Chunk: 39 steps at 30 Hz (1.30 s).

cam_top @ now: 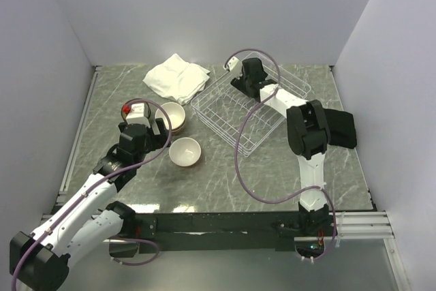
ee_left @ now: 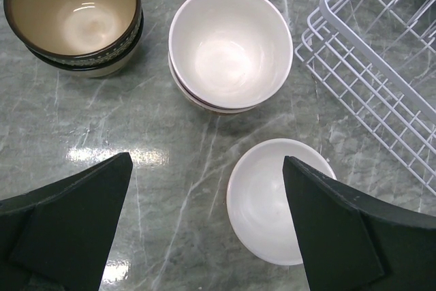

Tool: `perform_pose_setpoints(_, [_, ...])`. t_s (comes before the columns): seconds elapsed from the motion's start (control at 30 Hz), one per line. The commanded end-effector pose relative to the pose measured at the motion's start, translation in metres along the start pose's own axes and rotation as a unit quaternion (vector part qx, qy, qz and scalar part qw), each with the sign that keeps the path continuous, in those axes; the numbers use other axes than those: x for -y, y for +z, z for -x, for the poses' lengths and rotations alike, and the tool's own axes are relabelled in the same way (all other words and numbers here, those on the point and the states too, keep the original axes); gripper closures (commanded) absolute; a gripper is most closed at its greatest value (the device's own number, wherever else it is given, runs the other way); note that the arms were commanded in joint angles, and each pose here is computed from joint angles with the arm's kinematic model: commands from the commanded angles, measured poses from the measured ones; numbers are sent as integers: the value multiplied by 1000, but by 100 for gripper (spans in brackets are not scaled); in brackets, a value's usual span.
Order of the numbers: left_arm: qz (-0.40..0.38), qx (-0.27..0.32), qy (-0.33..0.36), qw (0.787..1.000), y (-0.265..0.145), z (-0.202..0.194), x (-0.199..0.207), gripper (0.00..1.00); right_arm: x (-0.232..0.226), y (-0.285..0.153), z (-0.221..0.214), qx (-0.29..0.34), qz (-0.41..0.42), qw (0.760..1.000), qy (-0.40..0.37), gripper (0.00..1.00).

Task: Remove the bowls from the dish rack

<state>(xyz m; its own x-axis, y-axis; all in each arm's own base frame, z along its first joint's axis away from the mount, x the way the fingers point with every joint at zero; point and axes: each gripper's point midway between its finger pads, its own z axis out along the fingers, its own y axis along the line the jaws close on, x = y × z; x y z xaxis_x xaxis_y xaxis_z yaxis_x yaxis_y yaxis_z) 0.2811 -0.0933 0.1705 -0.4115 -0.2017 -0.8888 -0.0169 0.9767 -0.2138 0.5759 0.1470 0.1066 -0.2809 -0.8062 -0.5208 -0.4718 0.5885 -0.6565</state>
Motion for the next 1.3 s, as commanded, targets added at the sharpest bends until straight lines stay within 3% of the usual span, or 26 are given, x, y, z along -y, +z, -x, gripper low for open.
perform_pose_setpoints(0.0, [-24,25,-8,999,-4,15,10,1,37,-46,39,55,-26,996,61,78])
perform_pose_setpoints(0.23, [-48,19,-6,999,-4,16,19,1,36,-83,53,87,10,985,148,83])
perform_pose_setpoints(0.53, [-83,14,-9,996,-5,18,34,0,23,-135,59,132,69,949,276,84])
perform_pose_setpoints(0.83, [-191,4,-32,981,-3,31,85,1,11,-206,70,196,150,883,400,84])
perform_pose_setpoints(1.07, [-260,1,-35,965,7,49,124,1,1,-268,77,252,200,833,450,84])
perform_pose_setpoints(1.27, [-310,3,-47,949,19,60,154,1,-12,-309,90,303,267,777,483,84])
